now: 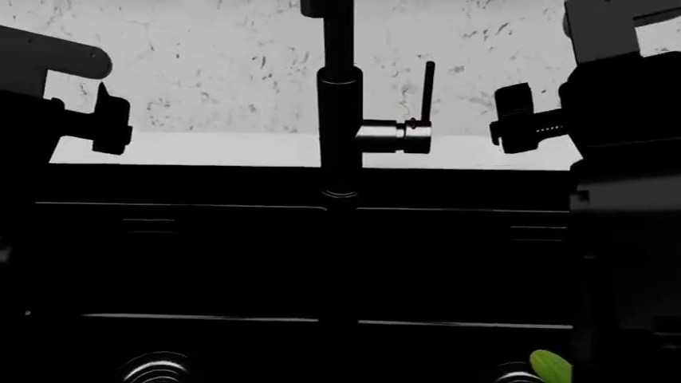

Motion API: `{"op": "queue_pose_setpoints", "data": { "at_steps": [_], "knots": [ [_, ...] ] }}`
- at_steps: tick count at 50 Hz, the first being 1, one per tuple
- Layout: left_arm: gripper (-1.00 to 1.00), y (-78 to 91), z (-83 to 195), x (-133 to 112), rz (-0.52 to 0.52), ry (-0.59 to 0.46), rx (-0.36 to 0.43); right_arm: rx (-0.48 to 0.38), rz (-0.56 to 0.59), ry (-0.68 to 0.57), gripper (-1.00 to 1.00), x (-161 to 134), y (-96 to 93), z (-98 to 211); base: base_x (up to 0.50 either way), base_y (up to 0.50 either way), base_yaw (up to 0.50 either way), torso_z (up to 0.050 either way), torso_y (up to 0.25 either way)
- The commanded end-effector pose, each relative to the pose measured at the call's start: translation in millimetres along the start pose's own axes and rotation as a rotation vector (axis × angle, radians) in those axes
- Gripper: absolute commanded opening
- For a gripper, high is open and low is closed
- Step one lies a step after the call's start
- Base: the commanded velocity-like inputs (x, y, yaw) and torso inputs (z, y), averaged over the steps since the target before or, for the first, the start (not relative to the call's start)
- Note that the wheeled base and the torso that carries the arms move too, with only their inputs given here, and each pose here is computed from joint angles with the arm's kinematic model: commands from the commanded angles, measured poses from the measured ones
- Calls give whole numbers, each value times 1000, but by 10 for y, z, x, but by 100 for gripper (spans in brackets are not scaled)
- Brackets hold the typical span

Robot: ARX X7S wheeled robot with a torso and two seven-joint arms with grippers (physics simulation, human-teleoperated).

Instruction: Pick the vegetables from the sink and place them on the cutting board.

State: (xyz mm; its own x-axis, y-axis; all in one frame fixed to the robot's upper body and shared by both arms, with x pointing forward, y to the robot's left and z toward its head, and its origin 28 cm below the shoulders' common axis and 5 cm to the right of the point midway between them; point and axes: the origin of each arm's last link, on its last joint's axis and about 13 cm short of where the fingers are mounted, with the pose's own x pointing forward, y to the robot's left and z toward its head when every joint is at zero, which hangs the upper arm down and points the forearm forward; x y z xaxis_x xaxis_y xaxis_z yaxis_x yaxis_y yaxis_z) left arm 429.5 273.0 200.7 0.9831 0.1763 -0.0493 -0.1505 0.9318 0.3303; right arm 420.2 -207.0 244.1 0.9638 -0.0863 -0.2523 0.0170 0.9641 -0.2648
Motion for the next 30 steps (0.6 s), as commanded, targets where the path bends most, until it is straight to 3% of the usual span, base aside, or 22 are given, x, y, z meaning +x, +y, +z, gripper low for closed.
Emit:
{"op": "queue_pose_setpoints", "data": {
  "at_steps": [1,5,8,13,15,16,17,18,21,22,26,28,30],
  "knots": [
    [100,140,-42,1,-2,17,-6,-16,35,-5,100,-54,-116,93,500,0,0,50,0],
    [100,219,-34,4,-1,9,11,-18,83,-12,100,-271,-249,103,227,0,0,50,0],
    [100,310,-57,2,-15,14,25,-75,147,26,100,-533,-310,115,0,0,0,50,0],
    [100,475,-48,5,-112,-18,119,-228,230,124,100,-924,-396,68,0,0,0,50,0],
    [100,573,19,-23,-216,-31,134,-275,283,147,100,-1104,-422,157,0,0,0,50,0],
    [100,713,-339,-150,-279,106,101,-326,317,176,100,-1233,-429,200,0,0,0,50,0],
    [100,787,-379,-245,-305,154,94,-346,327,197,100,-1298,-438,214,0,0,0,0,0],
    [100,837,-243,-313,-341,114,104,-364,321,207,100,-1366,-460,229,0,0,0,0,0],
    [100,914,86,-642,-475,-36,250,-453,326,271,100,-1511,-461,153,0,0,0,0,0],
    [100,976,113,-807,-529,-21,280,-479,387,322,100,-1600,-437,92,0,0,0,0,0],
    [100,1172,153,-1068,-634,45,274,-499,472,354,100,-1760,-476,181,0,0,0,0,0],
    [100,1258,185,-1156,-658,58,325,-553,470,373,100,-1891,-454,277,0,0,0,0,0],
    [100,1314,214,-1211,-657,73,348,-550,551,416,100,-1965,-394,278,0,0,0,0,0]
  ]
}}
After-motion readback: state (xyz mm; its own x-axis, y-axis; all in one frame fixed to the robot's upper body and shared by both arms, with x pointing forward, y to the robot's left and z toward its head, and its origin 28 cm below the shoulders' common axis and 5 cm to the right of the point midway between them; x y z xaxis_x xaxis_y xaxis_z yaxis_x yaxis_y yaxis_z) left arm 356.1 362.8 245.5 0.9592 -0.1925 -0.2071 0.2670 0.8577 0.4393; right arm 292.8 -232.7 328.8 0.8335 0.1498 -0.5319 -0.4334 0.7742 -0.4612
